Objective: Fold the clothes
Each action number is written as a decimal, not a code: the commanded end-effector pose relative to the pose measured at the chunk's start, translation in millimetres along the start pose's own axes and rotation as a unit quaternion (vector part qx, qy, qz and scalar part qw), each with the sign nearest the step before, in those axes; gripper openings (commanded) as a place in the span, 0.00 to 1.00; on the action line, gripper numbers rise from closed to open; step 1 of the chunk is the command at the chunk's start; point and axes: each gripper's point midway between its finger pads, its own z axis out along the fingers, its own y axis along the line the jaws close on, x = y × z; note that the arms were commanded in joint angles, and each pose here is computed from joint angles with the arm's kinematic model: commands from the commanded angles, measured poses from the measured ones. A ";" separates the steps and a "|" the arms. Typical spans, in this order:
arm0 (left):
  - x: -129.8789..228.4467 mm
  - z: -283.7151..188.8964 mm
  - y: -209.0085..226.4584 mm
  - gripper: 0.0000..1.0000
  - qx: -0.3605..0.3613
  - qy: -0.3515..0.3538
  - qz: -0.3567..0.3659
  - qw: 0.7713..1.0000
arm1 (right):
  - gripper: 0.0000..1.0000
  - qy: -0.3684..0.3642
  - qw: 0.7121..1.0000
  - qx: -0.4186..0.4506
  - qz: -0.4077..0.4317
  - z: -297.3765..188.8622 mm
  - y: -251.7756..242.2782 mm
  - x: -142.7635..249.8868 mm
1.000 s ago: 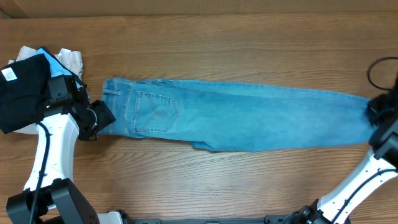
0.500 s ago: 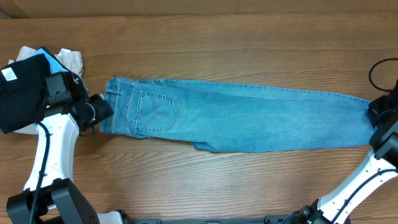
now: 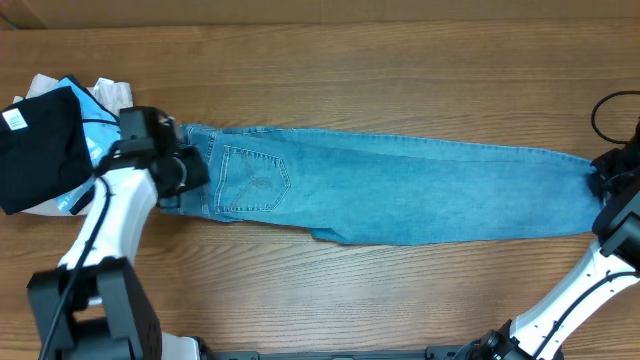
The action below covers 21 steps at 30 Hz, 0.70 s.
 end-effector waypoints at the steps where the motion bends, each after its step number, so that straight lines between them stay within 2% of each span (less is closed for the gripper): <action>1: -0.7 15.3 -1.8 0.47 -0.008 0.010 0.020 1.000 | 0.33 -0.025 0.999 -0.039 0.004 -31.5 8.5 -3.1; 7: -3.2 46.4 7.6 0.48 -0.022 0.014 0.009 1.000 | 0.38 -0.051 0.997 -0.057 0.009 -61.7 5.8 -6.8; 10: -6.7 56.2 18.7 0.50 -0.047 0.006 -0.029 0.998 | 0.39 -0.067 0.995 -0.069 0.012 -78.5 3.6 -7.5; 13: -1.9 65.1 23.6 0.50 -0.051 0.015 -0.074 0.996 | 0.48 -0.074 0.993 -0.088 0.012 -89.0 6.6 -6.7; 21: 17.4 75.1 20.2 0.51 -0.040 0.057 -0.082 0.994 | 0.60 -0.093 0.974 -0.185 -0.087 -101.2 44.3 -12.8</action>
